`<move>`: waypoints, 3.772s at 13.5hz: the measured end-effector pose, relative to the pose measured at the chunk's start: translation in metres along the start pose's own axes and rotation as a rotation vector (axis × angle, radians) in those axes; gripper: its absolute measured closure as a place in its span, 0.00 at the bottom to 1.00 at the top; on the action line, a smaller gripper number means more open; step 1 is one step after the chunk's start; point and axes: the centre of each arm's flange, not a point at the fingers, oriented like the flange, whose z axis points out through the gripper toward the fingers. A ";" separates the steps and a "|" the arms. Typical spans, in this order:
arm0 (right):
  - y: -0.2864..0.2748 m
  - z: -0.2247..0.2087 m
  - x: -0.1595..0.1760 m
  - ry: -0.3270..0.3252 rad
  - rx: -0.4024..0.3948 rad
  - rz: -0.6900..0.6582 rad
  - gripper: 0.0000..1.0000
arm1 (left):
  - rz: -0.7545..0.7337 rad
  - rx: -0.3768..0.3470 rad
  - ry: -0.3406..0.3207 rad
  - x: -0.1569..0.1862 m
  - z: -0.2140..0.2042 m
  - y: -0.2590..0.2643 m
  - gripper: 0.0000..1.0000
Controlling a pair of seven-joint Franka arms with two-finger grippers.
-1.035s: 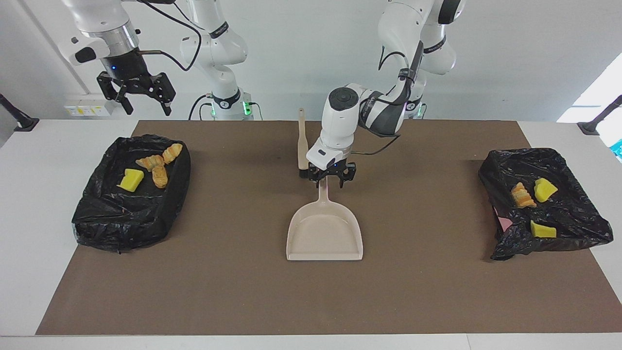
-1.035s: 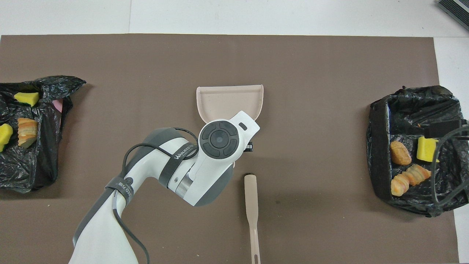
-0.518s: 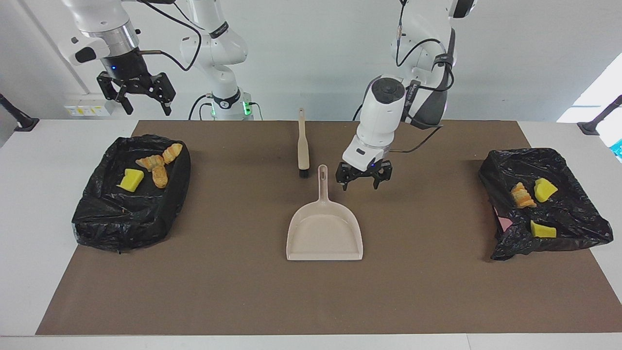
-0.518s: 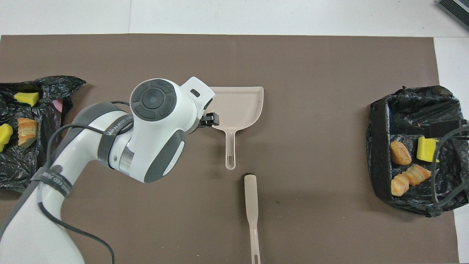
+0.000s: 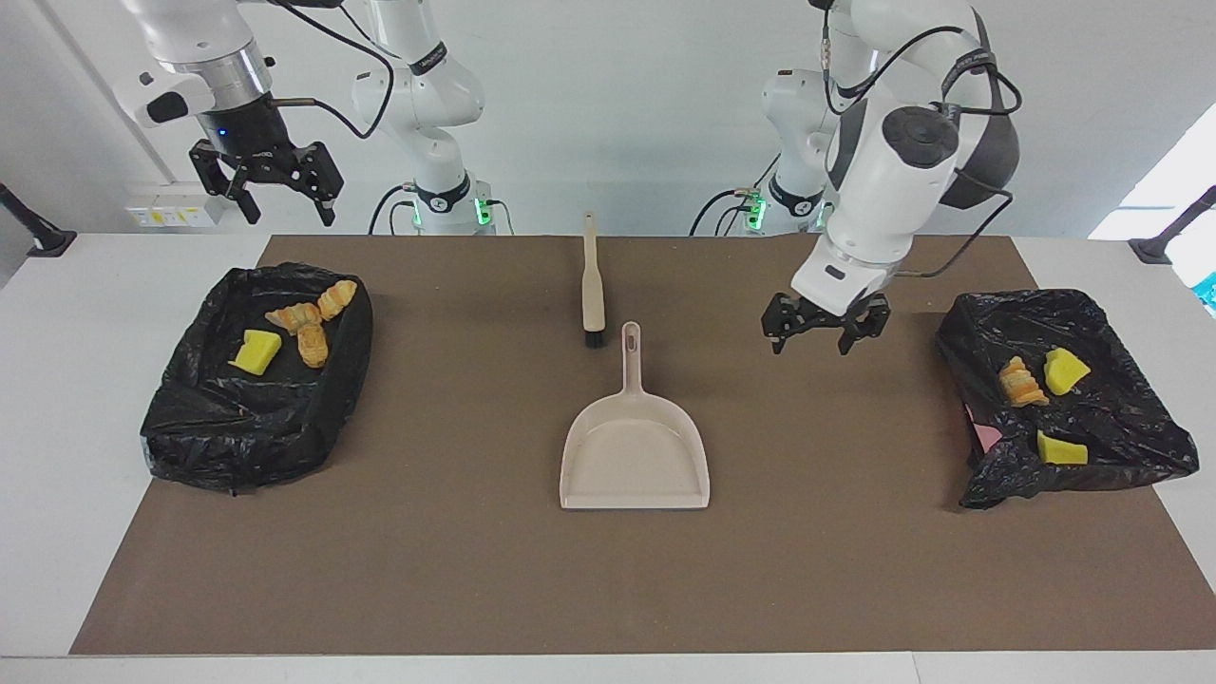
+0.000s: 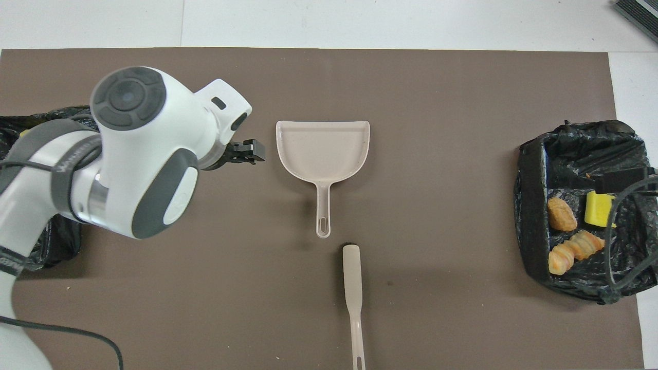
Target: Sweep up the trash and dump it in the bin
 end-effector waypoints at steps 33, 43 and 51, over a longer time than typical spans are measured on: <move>0.000 0.000 0.000 0.000 0.000 0.000 0.00 | 0.018 -0.010 0.019 -0.047 -0.111 -0.197 0.00; 0.000 0.000 0.000 0.000 0.000 0.000 0.00 | 0.018 -0.013 -0.003 -0.049 -0.109 -0.196 0.00; 0.000 0.000 0.000 0.000 0.000 0.000 0.00 | 0.029 -0.027 -0.061 -0.055 -0.105 -0.189 0.00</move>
